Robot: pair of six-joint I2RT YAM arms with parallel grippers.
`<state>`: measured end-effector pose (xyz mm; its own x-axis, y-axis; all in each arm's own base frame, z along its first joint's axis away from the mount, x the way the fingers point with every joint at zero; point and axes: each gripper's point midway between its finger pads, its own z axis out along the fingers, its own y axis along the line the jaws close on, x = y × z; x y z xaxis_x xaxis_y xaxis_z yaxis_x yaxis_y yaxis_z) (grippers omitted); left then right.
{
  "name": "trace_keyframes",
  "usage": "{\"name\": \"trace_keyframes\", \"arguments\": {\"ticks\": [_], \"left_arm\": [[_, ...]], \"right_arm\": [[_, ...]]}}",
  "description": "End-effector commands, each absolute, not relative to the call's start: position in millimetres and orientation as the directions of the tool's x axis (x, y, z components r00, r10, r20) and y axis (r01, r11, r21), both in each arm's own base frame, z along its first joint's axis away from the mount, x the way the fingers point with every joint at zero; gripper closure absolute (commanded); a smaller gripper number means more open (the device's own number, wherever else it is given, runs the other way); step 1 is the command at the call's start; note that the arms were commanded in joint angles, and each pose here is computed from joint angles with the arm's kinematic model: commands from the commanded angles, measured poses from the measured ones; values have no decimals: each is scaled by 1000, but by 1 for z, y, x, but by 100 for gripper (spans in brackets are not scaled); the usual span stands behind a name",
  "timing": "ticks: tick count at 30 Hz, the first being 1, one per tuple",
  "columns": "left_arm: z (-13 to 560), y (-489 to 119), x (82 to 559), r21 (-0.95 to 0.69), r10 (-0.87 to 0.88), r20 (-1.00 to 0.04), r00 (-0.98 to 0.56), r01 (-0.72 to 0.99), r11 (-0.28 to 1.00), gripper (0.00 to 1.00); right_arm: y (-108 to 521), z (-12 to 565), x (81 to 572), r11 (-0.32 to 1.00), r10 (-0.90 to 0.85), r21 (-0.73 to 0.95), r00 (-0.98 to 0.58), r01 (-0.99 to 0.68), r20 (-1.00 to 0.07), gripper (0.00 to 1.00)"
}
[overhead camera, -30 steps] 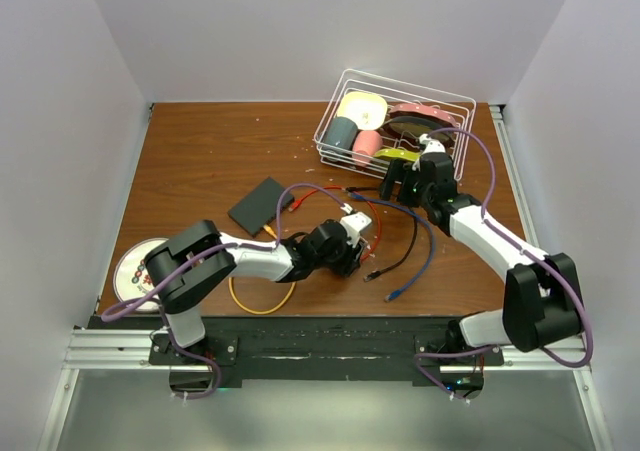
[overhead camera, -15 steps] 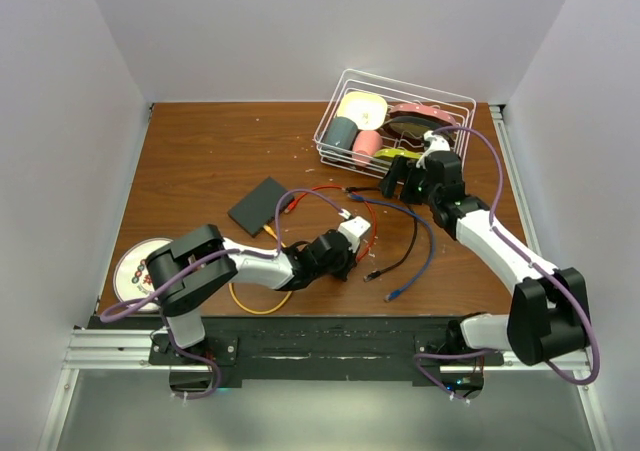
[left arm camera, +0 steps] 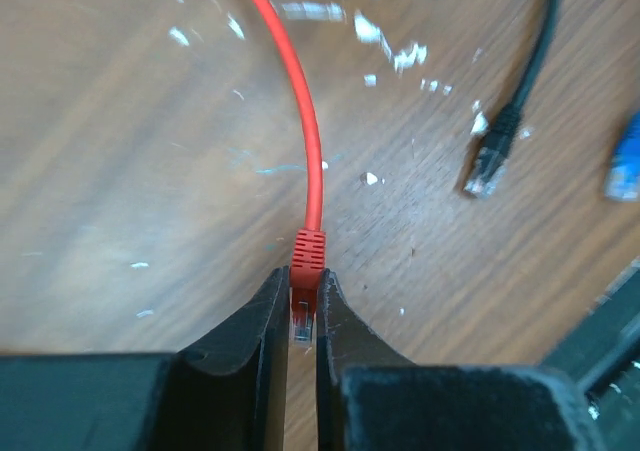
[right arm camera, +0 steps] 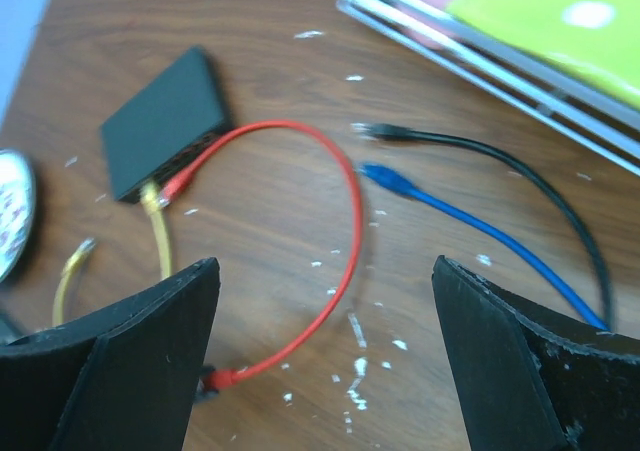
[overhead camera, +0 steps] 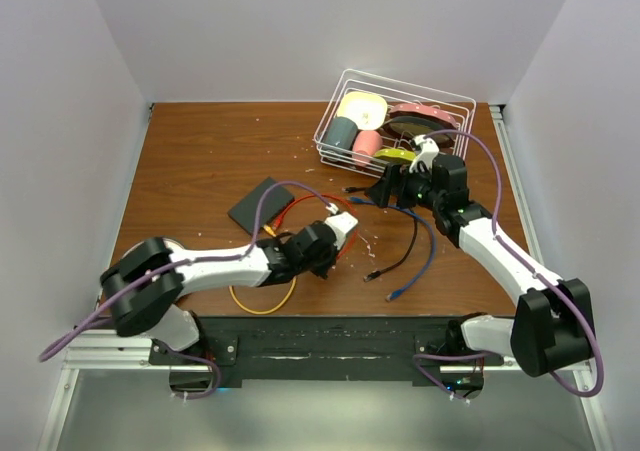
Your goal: Insert the plug into the switch port
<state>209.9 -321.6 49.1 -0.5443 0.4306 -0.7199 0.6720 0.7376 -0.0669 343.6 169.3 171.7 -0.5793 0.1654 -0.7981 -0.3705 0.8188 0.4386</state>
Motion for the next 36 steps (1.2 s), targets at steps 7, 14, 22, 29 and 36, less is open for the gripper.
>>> {"name": "trace_keyframes", "arguments": {"ticks": [7,14,22,29,36], "left_arm": [[129,-326,222,-3,468,-819,-330,819,574,100],[158,-343,221,-165,409,-849,-334,904,395,100],[207,-318,240,-90,319,-911,-260,882,463,100],[229,-308,235,-55,298,-934,-196,904,423,100],[242,-308,230,-44,289,-943,-164,924,381,100]], "right_arm": [[227,236,307,528,74,421,-454,-737,-888,8],[266,231,279,400,-78,402,-468,-823,-880,9],[277,211,255,318,-129,458,-517,-830,-846,11],[290,214,239,168,-164,510,-534,-843,-829,11],[293,217,232,136,-179,506,-524,-852,-833,15]]}}
